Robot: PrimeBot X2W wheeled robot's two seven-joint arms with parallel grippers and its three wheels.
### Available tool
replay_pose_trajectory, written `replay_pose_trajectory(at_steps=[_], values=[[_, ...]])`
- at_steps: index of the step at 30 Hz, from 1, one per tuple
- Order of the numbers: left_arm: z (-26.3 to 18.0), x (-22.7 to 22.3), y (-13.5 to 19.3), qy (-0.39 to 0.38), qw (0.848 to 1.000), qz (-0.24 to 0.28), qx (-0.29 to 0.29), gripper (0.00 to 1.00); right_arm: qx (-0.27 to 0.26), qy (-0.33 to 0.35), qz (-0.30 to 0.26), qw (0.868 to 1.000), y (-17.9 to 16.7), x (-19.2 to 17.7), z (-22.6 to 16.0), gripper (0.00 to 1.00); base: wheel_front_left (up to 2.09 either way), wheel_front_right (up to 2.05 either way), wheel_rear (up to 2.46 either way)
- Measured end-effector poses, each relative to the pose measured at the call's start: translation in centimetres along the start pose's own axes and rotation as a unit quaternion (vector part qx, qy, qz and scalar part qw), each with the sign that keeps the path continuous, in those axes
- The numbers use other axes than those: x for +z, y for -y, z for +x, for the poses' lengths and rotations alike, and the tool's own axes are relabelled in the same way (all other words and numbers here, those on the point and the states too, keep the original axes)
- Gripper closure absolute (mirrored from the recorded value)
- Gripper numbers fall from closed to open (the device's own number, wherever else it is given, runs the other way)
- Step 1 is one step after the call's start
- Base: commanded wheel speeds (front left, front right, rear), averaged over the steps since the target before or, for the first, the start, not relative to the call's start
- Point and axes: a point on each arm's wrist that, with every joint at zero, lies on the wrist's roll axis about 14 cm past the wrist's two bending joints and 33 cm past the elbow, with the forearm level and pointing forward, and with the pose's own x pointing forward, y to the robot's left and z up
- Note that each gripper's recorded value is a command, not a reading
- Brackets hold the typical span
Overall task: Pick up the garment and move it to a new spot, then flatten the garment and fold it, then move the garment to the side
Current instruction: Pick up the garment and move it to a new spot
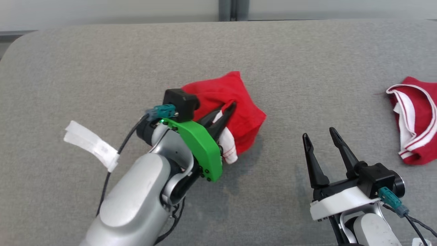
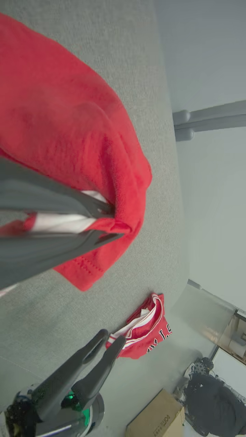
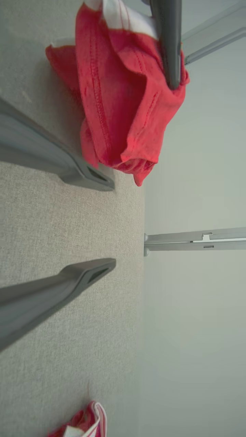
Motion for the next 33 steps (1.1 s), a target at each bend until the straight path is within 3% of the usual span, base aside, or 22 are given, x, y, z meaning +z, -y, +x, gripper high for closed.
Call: replay_pose_trajectory(at_steps=[7,14,15,16,17,18,23,28,33], values=[[4.2,-1.2,7.5,-0.032,0.995,0.024,-0.088,1.00,-0.070,0.015,-0.007,0.997,3.7,1.6,-2.9,0.00,0.00,0.00,0.00],[7.3,-7.0,8.3,-0.096,0.991,0.038,-0.086,1.00,-0.135,0.023,-0.001,0.991,7.0,2.6,-6.0,0.00,0.00,0.00,0.00],[7.5,-7.8,8.3,-0.105,0.990,0.039,-0.085,0.85,-0.144,0.023,-0.002,0.989,7.4,2.7,-6.4,0.00,0.00,0.00,0.00],[7.7,-8.8,8.1,-0.117,0.989,0.040,-0.083,0.56,-0.152,0.023,-0.002,0.988,7.8,2.7,-6.9,0.00,0.00,0.00,0.00],[7.9,-9.6,8.1,-0.126,0.988,0.042,-0.083,0.06,-0.160,0.022,-0.004,0.987,8.2,2.7,-7.3,0.00,0.00,0.00,0.00],[8.0,-10.3,8.1,-0.133,0.987,0.044,-0.084,0.00,-0.169,0.021,-0.006,0.985,8.7,2.7,-7.7,0.00,0.00,0.00,0.00],[7.7,-10.7,8.0,-0.121,0.988,0.032,-0.095,0.00,-0.181,0.010,-0.021,0.983,9.3,2.3,-8.4,0.00,0.00,0.00,0.00],[6.2,-5.9,7.6,-0.026,0.995,0.022,-0.095,0.00,-0.174,0.016,-0.038,0.984,9.1,2.9,-8.3,0.00,0.00,0.00,0.00],[1.6,-2.8,0.9,0.041,0.998,0.047,0.011,0.00,-0.146,0.019,-0.057,0.987,8.5,3.3,-7.6,0.00,0.00,0.00,0.00]])
